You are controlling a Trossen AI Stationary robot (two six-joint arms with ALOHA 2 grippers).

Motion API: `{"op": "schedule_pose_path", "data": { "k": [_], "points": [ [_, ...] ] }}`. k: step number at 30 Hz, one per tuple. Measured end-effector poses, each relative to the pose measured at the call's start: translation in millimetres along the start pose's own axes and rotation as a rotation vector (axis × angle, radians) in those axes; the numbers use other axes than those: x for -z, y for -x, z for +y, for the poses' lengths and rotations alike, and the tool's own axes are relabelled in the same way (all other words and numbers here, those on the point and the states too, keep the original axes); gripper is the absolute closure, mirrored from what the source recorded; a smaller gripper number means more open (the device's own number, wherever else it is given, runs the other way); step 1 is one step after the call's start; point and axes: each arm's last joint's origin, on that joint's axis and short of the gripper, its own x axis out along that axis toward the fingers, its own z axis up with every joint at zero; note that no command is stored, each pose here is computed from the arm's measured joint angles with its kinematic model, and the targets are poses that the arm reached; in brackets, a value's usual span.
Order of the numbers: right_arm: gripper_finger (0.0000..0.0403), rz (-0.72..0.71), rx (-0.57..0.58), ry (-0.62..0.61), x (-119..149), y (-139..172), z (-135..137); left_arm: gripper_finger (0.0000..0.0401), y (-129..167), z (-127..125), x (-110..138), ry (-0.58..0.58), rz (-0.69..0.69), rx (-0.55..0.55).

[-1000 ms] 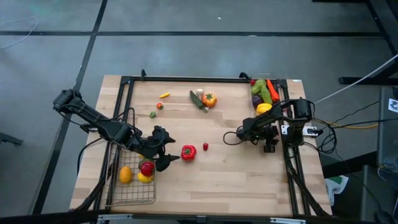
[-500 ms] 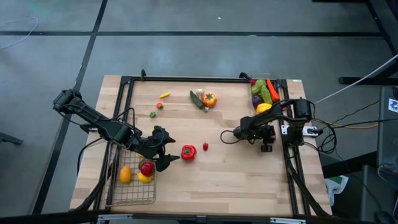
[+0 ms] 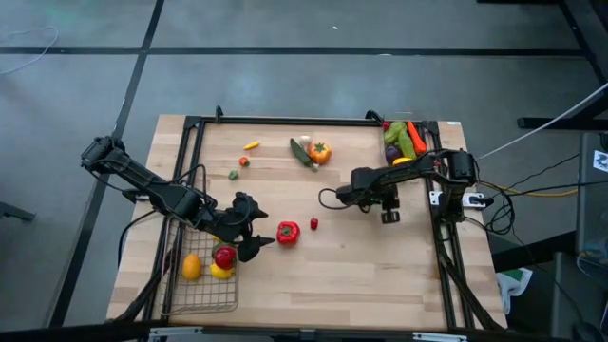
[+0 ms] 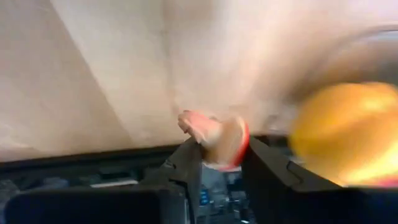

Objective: Sort produce into baskets
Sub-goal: Put the red mushroom into the transparent bin

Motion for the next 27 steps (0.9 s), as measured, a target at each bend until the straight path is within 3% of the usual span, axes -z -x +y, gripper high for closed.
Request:
{"op": "schedule_pose_path", "data": {
  "k": [6,12,19,27],
  "points": [
    [0.0297,-0.097,0.152,0.014,11.0,40.8,-11.9,0.001,-0.6,1.0,1.5,-0.003,0.006,-0.006],
    [0.0297,-0.251,0.149,-0.078,42.8,61.5,-34.3,0.001,-0.7,0.7,1.1,-0.001,0.001,-0.003],
    [0.0297,-0.405,0.116,-0.231,76.7,64.4,-81.3,0.001,-0.7,0.6,1.0,0.0,-0.001,-0.003],
    [0.0297,-0.452,0.047,-0.385,90.6,45.5,-135.0,0.001,-0.7,0.6,0.9,0.0,-0.002,-0.004]
  ]
}}
